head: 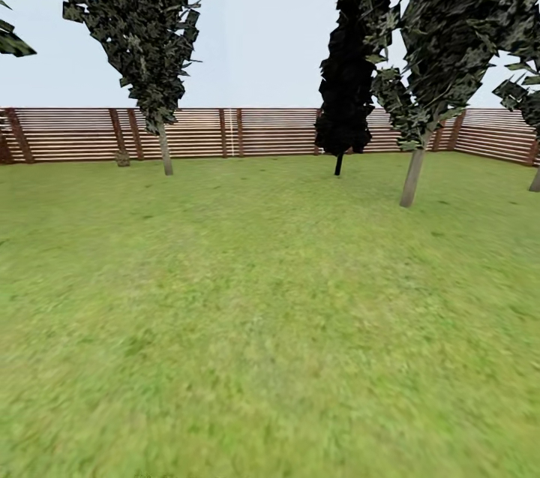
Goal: Take the three Easter eggs out of the wicker basket on the lawn in the garden, then place them on the lawn next to a single tree (choose any tree) so that all three eggs are next to the same tree and none are left in the basket.
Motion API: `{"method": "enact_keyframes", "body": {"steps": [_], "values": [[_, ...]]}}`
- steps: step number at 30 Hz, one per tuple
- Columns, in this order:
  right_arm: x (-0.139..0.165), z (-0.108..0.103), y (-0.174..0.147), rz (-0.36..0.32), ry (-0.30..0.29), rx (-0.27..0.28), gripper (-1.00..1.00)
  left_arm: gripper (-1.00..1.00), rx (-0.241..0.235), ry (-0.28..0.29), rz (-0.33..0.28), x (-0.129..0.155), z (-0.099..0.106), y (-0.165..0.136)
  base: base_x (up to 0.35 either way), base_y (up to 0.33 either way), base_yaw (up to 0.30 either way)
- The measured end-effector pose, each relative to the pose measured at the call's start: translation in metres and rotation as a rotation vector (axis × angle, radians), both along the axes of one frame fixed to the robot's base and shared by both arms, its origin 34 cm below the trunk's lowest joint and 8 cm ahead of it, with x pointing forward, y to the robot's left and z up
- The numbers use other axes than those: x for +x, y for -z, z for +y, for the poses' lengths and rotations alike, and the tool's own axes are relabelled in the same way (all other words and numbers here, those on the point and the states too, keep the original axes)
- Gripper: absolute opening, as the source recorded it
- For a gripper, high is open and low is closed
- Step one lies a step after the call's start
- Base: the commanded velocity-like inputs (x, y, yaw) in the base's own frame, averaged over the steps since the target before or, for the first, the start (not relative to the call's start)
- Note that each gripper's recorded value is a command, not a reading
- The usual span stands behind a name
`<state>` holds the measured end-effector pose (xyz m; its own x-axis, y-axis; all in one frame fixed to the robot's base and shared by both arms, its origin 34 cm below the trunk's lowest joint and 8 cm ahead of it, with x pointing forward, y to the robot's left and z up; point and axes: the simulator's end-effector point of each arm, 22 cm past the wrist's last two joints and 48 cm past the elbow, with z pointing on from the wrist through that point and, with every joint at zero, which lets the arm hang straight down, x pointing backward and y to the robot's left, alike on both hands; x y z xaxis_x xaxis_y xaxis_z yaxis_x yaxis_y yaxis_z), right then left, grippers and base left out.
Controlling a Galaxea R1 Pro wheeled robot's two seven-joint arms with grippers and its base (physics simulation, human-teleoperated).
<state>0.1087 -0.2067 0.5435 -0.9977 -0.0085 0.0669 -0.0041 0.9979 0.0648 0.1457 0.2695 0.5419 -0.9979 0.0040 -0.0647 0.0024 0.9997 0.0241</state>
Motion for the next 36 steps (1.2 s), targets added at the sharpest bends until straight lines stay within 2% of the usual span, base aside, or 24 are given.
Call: {"method": "enact_keyframes", "body": {"steps": [36], "values": [[-0.016, -0.001, -0.041, 0.018, 0.001, -0.001, 1.0, 1.0, 0.0, 0.003, 0.018, -0.016, 0.0, -0.04, 0.0, 0.0, 0.272]]}}
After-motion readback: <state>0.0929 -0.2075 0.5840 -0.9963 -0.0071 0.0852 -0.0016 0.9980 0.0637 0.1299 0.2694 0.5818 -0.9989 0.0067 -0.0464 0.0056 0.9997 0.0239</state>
